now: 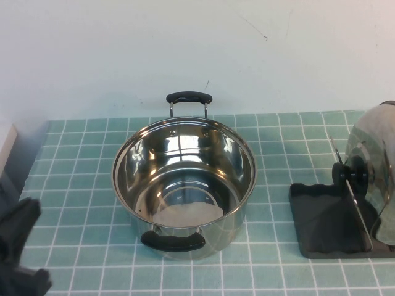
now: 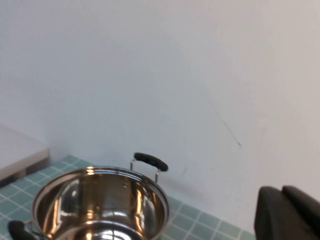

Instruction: Put pot lid on rack

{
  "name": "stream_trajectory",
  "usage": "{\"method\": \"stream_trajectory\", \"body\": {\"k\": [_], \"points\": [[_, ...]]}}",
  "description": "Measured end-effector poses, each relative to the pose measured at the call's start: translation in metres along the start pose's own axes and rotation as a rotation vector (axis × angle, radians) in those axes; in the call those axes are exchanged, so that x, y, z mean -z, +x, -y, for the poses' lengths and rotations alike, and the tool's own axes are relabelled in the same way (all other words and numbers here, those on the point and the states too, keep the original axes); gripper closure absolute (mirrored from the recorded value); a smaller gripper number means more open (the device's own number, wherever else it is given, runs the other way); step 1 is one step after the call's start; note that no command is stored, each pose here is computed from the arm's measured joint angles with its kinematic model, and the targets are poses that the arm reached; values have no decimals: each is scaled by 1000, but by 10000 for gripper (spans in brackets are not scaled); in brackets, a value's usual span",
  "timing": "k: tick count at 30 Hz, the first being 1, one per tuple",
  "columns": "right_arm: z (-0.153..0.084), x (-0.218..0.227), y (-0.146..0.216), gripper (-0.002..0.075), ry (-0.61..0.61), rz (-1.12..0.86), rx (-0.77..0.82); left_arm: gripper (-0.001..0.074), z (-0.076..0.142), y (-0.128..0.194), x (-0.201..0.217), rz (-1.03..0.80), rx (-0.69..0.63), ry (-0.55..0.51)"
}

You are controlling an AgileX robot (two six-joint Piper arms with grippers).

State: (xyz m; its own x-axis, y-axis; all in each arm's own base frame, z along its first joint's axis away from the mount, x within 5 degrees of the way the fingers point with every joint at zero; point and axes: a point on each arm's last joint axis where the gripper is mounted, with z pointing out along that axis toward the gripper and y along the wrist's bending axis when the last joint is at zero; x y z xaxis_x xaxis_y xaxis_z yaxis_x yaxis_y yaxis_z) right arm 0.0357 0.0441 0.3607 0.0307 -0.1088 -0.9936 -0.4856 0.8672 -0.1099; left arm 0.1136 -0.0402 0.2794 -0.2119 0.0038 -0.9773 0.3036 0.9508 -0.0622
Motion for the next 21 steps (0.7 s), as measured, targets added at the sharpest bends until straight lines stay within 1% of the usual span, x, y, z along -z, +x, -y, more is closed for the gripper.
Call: {"method": "stream_trajectory", "body": {"k": [4,8,14,21], "points": [[-15,15,13,727,-37,99,46,736,-8,11,24,29,55,-58],[-17,19,21,727,-28,128,57,736,-13,23,36,35,88,-89],[-16,18,25,727,-22,121,56,736,-15,35,37,16,92,-101],[-17,17,26,727,-30,115,56,736,-15,38,37,1,93,-108]]}}
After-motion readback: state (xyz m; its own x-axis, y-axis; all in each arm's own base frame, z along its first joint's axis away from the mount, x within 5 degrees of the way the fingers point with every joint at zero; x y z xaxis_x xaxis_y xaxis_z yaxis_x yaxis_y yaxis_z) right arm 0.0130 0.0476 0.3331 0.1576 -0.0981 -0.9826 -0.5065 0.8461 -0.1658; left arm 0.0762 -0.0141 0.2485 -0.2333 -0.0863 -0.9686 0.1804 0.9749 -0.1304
